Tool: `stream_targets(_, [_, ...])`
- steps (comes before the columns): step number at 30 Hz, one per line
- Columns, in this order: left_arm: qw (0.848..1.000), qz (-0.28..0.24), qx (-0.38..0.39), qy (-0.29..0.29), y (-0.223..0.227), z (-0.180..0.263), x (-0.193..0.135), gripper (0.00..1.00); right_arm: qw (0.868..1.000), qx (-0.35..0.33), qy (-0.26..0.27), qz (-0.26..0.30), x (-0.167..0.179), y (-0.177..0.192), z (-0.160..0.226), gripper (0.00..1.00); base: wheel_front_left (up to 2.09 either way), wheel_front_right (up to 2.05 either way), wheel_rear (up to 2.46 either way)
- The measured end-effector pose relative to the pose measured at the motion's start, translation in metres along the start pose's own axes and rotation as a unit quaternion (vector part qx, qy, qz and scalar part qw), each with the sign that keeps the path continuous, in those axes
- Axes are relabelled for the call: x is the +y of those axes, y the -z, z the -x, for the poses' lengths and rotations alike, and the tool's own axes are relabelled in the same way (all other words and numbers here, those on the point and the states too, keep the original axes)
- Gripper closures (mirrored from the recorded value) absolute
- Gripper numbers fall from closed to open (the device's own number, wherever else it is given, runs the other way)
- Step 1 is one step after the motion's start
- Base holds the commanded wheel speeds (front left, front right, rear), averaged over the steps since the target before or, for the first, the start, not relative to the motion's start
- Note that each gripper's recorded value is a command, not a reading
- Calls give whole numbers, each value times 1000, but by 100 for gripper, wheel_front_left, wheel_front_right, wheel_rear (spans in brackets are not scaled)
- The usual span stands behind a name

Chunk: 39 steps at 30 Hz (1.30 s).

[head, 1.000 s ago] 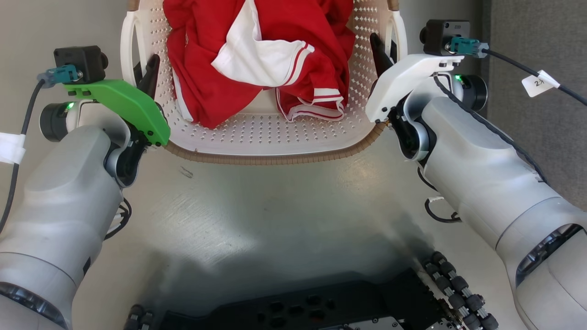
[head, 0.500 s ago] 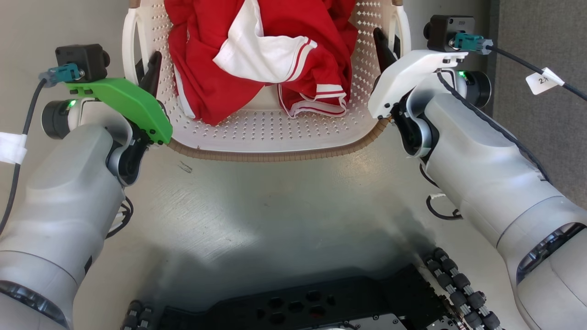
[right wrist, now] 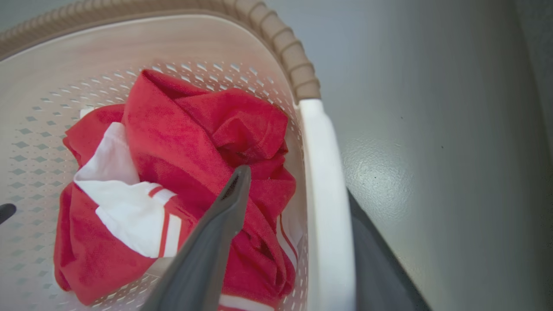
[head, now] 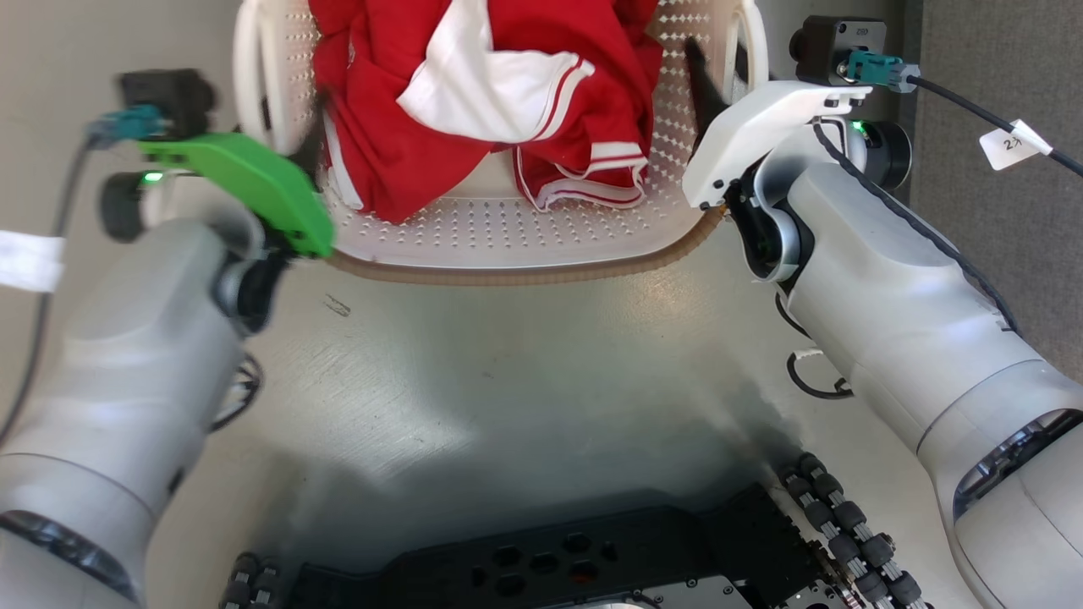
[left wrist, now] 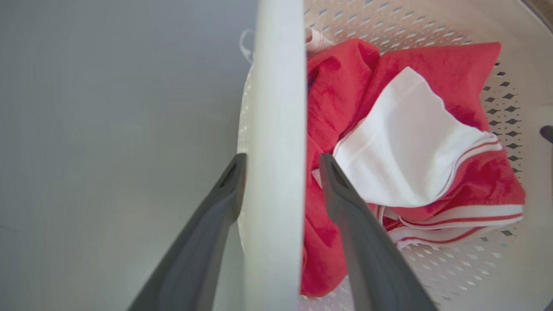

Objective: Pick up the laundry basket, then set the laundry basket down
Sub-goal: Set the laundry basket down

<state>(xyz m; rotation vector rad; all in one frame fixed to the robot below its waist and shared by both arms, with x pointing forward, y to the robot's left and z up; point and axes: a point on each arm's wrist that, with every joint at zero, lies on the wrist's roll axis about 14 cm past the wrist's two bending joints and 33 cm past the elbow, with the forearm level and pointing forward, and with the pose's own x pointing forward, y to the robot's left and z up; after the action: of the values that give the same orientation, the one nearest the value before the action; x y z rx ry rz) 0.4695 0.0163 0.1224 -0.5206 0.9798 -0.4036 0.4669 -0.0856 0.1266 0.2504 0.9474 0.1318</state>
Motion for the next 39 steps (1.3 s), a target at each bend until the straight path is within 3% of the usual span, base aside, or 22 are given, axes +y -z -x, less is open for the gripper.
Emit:
stream_targets(28, [999, -37, -3, -3, -14, 25, -9, 0, 999, -36, 30, -21, -11, -25, 30, 0, 0, 0, 0])
stream_targets(39, [997, -64, -29, 15, -33, 53, -40, 0, 997, -70, 37, -22, -8, -47, 68, 0, 0, 0, 0])
